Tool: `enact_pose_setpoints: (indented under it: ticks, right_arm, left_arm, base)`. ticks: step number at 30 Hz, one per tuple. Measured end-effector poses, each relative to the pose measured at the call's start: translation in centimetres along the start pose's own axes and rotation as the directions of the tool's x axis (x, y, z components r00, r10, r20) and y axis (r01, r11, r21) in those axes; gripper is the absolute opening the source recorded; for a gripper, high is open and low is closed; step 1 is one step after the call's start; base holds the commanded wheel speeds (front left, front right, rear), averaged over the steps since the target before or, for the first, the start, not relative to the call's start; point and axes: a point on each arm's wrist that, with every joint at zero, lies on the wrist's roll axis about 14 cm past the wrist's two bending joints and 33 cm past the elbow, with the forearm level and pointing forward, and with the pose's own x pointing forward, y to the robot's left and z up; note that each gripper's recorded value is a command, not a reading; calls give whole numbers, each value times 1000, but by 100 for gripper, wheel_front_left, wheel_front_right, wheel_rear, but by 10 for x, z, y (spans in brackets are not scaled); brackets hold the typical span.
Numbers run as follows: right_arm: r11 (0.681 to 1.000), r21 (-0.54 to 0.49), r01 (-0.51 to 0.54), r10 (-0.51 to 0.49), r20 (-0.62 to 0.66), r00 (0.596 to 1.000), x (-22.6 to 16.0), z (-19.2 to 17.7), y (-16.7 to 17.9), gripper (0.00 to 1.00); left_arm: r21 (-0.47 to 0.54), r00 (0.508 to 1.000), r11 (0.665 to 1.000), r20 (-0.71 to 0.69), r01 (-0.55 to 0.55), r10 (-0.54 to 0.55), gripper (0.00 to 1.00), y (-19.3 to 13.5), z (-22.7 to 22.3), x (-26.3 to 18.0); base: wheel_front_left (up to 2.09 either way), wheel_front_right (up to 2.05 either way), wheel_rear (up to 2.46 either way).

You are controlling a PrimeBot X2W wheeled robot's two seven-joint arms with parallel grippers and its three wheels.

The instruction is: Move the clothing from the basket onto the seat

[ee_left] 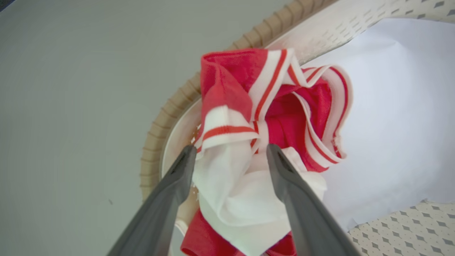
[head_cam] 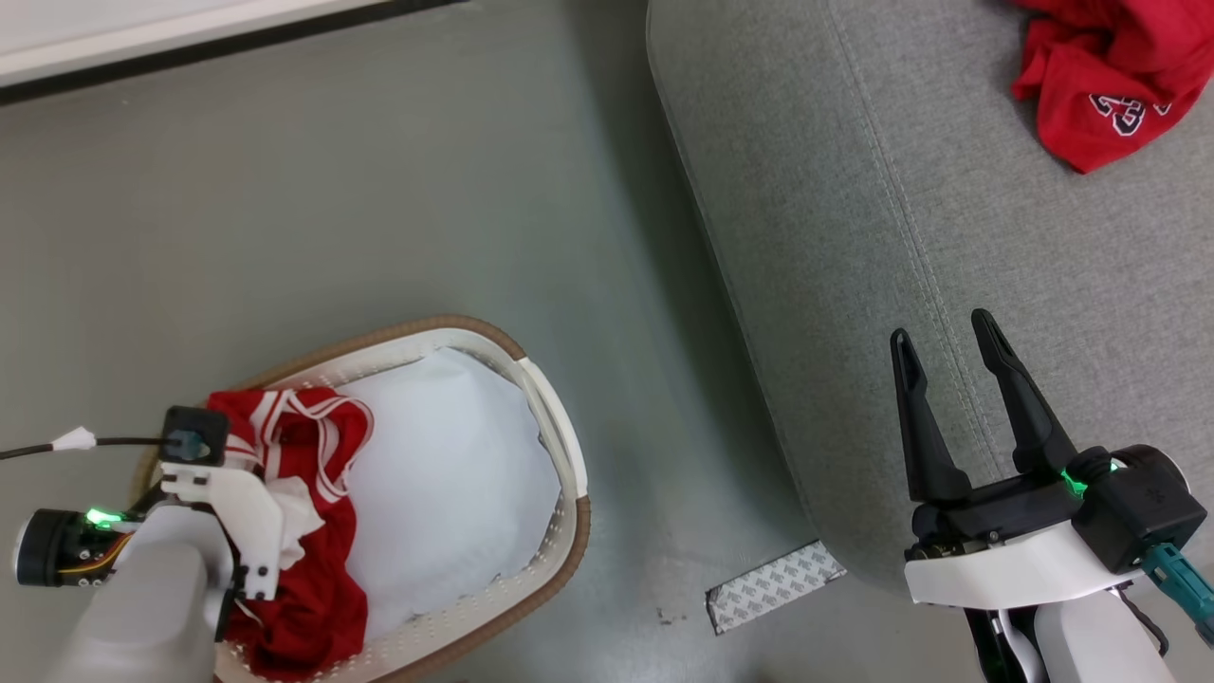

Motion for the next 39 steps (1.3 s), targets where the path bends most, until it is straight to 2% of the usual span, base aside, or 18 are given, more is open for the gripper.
enact_pose_setpoints:
  ticks: [10,11,12,15,19,24,30,39]
  right_arm:
    - [1000,9,11,-11,-26,1000,8,-12,-4,100]
    - [1000,9,11,-11,-30,999,9,-14,-4,100]
    - [1000,11,11,-11,-35,999,10,-16,-4,100]
    - [1000,11,10,-10,-51,999,12,-22,-3,100]
    - [1000,14,14,-14,-51,999,11,-22,-4,100]
    - [999,27,18,-17,-23,1000,7,-11,-5,100]
    - [999,30,38,-38,1,999,-10,1,-10,100]
    - [999,42,18,-20,44,999,-37,17,-3,100]
  left_arm:
    - [10,1000,1000,-22,14,-14,100,-1,-6,18]
    - [10,1000,1000,-22,16,-16,95,-1,-6,20]
    - [10,1000,1000,-23,20,-20,66,-2,-6,22]
    - [7,999,999,-21,38,-38,0,-7,-8,26]
    - [4,999,999,2,47,-47,0,-9,-3,22]
    - [-51,995,997,85,55,-51,0,-16,14,3]
    - [-122,976,988,207,91,-64,0,-30,39,-36]
    - [-135,929,985,365,112,-56,0,-43,72,-100]
  base:
    - [0,0,0]
    - [0,0,0]
    - [0,0,0]
    - [0,0,0]
    - [0,0,0]
    - [0,0,0]
    - [0,0,0]
    - [0,0,0]
